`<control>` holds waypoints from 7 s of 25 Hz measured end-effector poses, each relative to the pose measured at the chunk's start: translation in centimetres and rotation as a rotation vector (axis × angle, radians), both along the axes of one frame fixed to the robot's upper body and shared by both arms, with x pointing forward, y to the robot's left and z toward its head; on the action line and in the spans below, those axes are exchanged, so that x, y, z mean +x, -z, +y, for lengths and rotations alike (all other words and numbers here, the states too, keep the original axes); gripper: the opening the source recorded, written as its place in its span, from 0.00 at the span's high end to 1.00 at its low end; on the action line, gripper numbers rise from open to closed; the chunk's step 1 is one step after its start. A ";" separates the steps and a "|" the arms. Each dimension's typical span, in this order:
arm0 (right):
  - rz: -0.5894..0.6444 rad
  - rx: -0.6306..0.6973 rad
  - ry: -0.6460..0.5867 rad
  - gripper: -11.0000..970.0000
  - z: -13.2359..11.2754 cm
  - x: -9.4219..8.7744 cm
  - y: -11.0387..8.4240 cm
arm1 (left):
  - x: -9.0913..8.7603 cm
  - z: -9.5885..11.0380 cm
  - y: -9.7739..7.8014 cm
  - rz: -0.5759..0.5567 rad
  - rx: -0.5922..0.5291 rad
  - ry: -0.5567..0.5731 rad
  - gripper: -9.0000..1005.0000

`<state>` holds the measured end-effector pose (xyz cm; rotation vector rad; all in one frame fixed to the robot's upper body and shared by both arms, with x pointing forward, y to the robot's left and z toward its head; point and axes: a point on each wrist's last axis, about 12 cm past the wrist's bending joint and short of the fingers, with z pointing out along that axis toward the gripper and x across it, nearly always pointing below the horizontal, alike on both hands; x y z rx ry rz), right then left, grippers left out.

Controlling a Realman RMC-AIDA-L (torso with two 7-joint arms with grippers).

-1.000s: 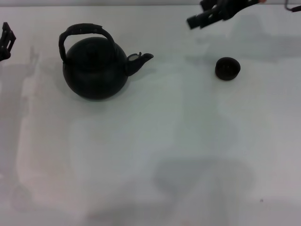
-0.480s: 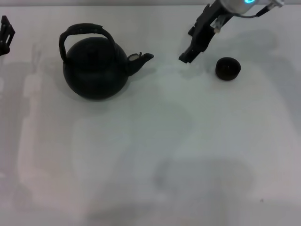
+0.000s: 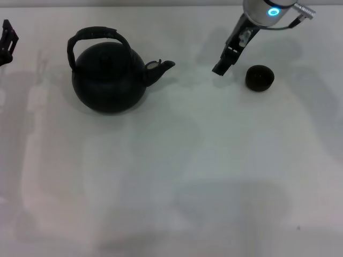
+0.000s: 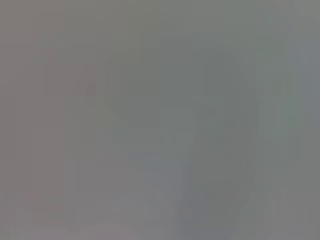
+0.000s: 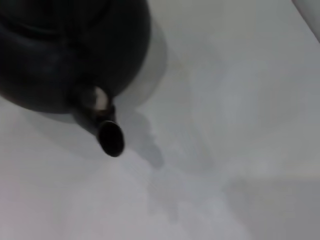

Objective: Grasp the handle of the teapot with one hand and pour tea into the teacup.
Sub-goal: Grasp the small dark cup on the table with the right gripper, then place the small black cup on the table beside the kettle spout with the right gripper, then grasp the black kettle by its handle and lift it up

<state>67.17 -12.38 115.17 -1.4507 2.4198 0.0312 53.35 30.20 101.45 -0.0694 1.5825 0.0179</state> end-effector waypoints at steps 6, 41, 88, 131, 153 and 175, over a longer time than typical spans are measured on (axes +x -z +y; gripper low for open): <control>-0.004 0.019 0.100 0.20 -0.2 0.3 0.2 | 0.0 0.0 0.0 -0.001 -0.001 0.000 0.17; 0.033 0.033 0.346 0.22 -3.7 -0.3 3.5 | 0.0 -0.5 0.1 0.002 -0.021 0.000 0.17; 0.082 -0.031 -0.012 0.25 3.0 -2.9 0.6 | 1.2 0.4 -0.9 -0.031 0.004 -0.022 0.18; 0.055 -0.072 -0.204 0.15 5.1 -5.8 3.2 | 1.1 0.5 -0.9 -0.031 0.007 -0.024 0.18; 0.030 0.798 0.337 0.14 -5.9 -2.1 1.3 | 0.7 1.0 -0.9 -0.046 -0.011 -0.065 0.18; -1.254 0.781 0.824 0.14 -20.8 -4.8 6.0 | -4.3 1.6 1.1 -0.025 -0.076 0.042 0.18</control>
